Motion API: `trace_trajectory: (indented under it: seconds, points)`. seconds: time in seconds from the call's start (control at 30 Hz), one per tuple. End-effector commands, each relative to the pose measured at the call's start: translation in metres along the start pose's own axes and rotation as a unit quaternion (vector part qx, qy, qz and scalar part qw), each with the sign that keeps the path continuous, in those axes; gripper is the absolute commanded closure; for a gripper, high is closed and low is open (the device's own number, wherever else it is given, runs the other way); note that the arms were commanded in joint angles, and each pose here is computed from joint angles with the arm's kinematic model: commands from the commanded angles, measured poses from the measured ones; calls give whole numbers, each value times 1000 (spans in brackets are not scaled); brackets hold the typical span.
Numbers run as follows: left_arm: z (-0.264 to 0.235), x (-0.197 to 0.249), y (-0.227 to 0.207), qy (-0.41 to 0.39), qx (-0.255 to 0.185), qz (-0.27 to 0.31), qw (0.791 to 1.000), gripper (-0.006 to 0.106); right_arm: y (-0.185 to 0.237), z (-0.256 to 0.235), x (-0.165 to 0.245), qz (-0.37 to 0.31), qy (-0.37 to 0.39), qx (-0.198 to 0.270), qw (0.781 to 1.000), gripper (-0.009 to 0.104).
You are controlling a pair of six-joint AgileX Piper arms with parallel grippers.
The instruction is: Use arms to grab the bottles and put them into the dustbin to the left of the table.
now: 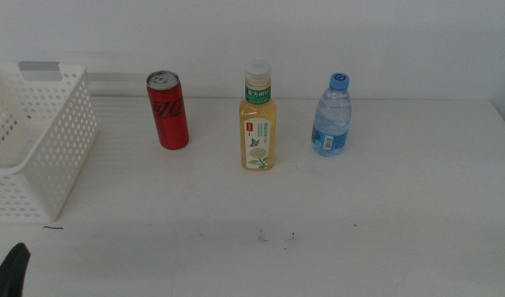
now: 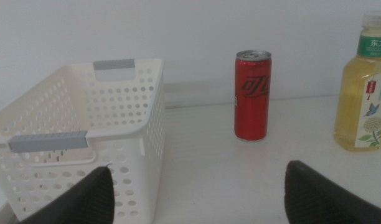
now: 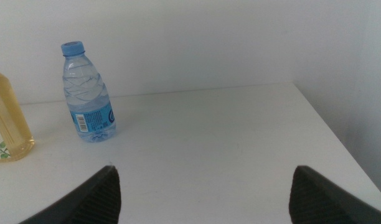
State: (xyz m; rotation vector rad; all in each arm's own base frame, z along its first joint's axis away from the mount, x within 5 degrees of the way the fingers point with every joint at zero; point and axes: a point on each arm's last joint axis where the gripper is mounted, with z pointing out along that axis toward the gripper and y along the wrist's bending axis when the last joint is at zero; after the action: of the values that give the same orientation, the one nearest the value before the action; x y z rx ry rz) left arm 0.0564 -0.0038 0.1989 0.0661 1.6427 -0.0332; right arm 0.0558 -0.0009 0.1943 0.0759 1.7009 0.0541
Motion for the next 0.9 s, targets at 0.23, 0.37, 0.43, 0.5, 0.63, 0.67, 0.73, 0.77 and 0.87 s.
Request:
trace_trajectory:
  seconds: [0.23, 0.37, 0.43, 0.5, 0.63, 0.67, 0.73, 0.77, 0.87]
  points:
    - [28, -9, 0, -4, 3, 2, 1000, 7, 0, 0, 0, -7, -5, 3, 1000, 7]
    - [65, -4, -4, 10, 14, -1, 1000, 7, 0, 0, 0, -7, -5, 3, 1000, 7]
    - [80, 2, -6, 11, 17, 2, 1000, 7, 0, 0, 0, -7, -5, 3, 1000, 7]
    - [93, 11, -9, 12, 27, -2, 1000, 7, 0, 0, 0, -7, -5, 3, 1000, 7]
    - [110, 25, -14, -2, 50, -1, 999, 7, 0, 0, 0, -7, -5, 3, 1000, 7]
    - [113, 36, -15, 33, 54, 1, 998, 7, 0, 0, 0, -7, -5, 3, 1000, 7]
    - [116, 48, -17, 71, 59, -17, 996, 7, 0, 0, 0, -7, -5, 3, 1000, 7]
    - [117, 53, -18, 86, 62, -23, 994, 7, 0, 0, 0, -7, -5, 3, 1000, 7]
    - [117, 58, -19, 101, 71, -21, 992, 7, 0, 0, 0, -7, -5, 3, 1000, 7]
